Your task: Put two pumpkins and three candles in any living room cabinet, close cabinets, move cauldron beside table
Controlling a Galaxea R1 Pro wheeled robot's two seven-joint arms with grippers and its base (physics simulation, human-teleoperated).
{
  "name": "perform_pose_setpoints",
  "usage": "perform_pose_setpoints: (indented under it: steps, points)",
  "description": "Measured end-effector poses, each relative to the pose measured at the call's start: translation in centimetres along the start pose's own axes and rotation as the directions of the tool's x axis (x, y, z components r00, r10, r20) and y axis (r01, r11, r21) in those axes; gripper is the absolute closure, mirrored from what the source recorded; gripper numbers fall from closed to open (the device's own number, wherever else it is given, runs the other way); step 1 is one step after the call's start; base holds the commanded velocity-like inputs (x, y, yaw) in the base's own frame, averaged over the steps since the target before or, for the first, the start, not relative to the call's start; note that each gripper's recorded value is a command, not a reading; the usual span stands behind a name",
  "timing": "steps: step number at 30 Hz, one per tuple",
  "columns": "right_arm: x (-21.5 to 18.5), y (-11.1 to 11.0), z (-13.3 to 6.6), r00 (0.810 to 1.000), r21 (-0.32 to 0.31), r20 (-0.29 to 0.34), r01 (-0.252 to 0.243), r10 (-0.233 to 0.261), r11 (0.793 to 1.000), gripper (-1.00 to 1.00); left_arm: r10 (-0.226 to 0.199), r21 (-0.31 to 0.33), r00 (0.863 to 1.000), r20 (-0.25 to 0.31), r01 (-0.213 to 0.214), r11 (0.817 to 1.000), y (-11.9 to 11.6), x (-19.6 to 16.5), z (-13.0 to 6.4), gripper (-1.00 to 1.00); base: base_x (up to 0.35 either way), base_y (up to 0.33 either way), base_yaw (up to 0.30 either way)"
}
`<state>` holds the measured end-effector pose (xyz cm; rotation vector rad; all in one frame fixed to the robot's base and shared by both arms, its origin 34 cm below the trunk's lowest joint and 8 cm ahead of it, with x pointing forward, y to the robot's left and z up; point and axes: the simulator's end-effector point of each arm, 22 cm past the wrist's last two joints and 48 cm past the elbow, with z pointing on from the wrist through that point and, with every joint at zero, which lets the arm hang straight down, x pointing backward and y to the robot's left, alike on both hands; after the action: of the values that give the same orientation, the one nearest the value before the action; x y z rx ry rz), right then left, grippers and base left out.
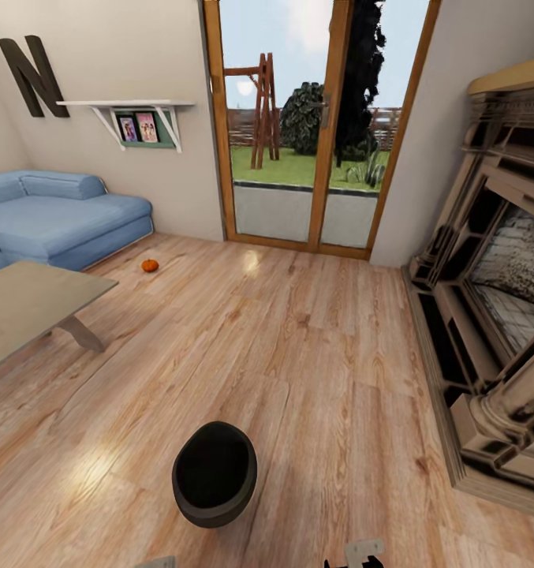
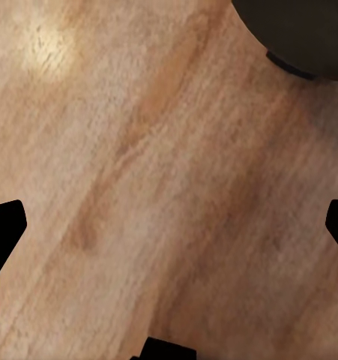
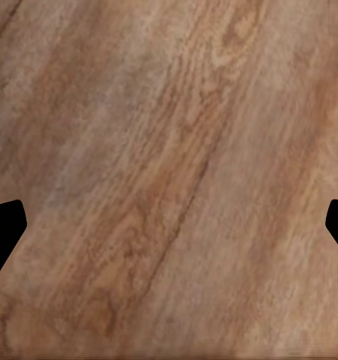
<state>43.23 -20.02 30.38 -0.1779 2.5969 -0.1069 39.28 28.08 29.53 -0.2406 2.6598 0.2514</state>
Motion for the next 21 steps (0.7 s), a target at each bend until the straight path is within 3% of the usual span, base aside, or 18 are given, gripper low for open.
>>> perform_pose_setpoints:
  steps: [21]
  points:
    - [0.23, 0.78, -0.14, 1.000, -0.014, -0.010, 0.007, -0.007, 1.000, -1.00, 0.000, 0.002, 1.000, 0.002, 0.000, 1.000, -0.09, -0.07, -0.03, -1.00, 0.000, 0.000, 0.000]
